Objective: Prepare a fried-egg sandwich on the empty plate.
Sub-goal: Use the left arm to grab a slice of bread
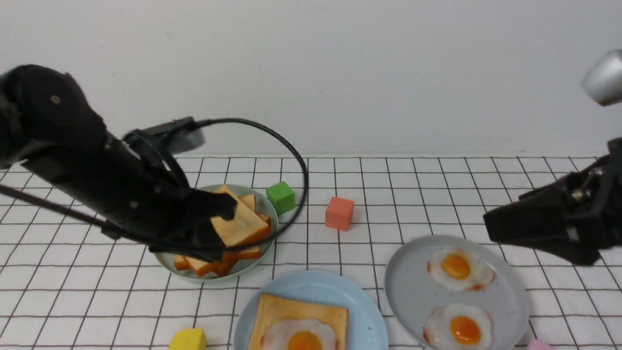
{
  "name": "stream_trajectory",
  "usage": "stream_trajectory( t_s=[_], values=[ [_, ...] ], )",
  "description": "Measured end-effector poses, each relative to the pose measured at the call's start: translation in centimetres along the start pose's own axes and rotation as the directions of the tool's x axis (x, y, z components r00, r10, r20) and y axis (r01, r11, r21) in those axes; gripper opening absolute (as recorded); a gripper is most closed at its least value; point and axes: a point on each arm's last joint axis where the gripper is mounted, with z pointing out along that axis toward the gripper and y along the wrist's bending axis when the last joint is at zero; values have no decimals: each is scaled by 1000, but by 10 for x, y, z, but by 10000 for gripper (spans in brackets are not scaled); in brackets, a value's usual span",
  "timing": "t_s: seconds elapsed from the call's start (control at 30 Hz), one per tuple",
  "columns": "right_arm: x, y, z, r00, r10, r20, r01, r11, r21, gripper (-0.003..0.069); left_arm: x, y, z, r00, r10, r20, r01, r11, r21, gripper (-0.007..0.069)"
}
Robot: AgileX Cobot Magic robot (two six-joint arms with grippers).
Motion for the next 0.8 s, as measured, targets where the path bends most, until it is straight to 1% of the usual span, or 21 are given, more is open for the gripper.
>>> stream_trajectory(
  t_s=[0.03,0.07,0.1,0.17,0.23,0.3,0.33,0.37,0.4,0.43,0.47,0.5,0.53,0.6,0.7,0.73,0.77,0.8],
  values=[
    [3,7,-4,1000,-23,13,23,1000,-12,498,-5,9,-3,999,-53,10,53,998,12,-13],
    [10,18,-12,998,-54,38,55,998,-24,486,-13,31,-10,987,-155,44,154,988,25,-13],
    [13,21,-13,997,-65,46,66,997,-28,483,-16,42,-13,978,-197,61,196,980,25,-12],
    [17,23,-14,996,-75,49,77,997,-32,482,-18,51,-15,970,-232,78,231,973,20,-3],
    [24,23,-11,996,-91,23,92,995,-27,480,-22,65,-16,952,-284,114,287,958,-13,38],
    [27,21,-9,994,-109,-8,109,994,-12,479,-25,71,-13,938,-316,144,324,945,-39,102],
    [29,19,-8,993,-118,-20,118,993,-3,479,-27,73,-11,930,-332,160,343,938,-47,152],
    [29,19,-8,992,-123,-26,123,992,1,479,-28,75,-10,925,-338,174,350,935,-49,178],
    [29,19,-8,992,-127,-29,127,992,3,479,-31,78,-7,916,-348,198,365,930,-52,254],
    [29,19,-8,992,-127,-30,127,992,2,479,-31,78,-7,916,-348,198,365,930,-52,254],
    [29,19,-8,991,-128,-31,128,992,3,479,-36,82,-2,906,-355,229,375,925,-51,327],
    [29,19,-8,991,-128,-31,128,992,3,479,-36,83,-2,905,-356,233,377,925,-51,336],
    [29,19,-8,991,-127,-31,127,992,2,479,-40,87,4,900,-350,258,374,926,-50,398],
    [29,19,-8,992,-125,-30,125,992,-1,479,-45,94,13,910,-305,282,337,939,-71,456],
    [29,20,-8,993,-118,-27,117,993,-10,479,-49,104,26,931,-221,290,263,958,-115,482],
    [29,20,-8,993,-117,-26,116,993,-11,479,-49,105,29,932,-216,290,259,958,-119,482],
    [29,21,-8,993,-113,-27,112,994,-17,479,-51,111,38,943,-175,284,221,965,-139,480],
    [29,21,-8,994,-111,-26,110,994,-20,479,-51,113,41,946,-164,280,210,967,-144,477]
  ],
)
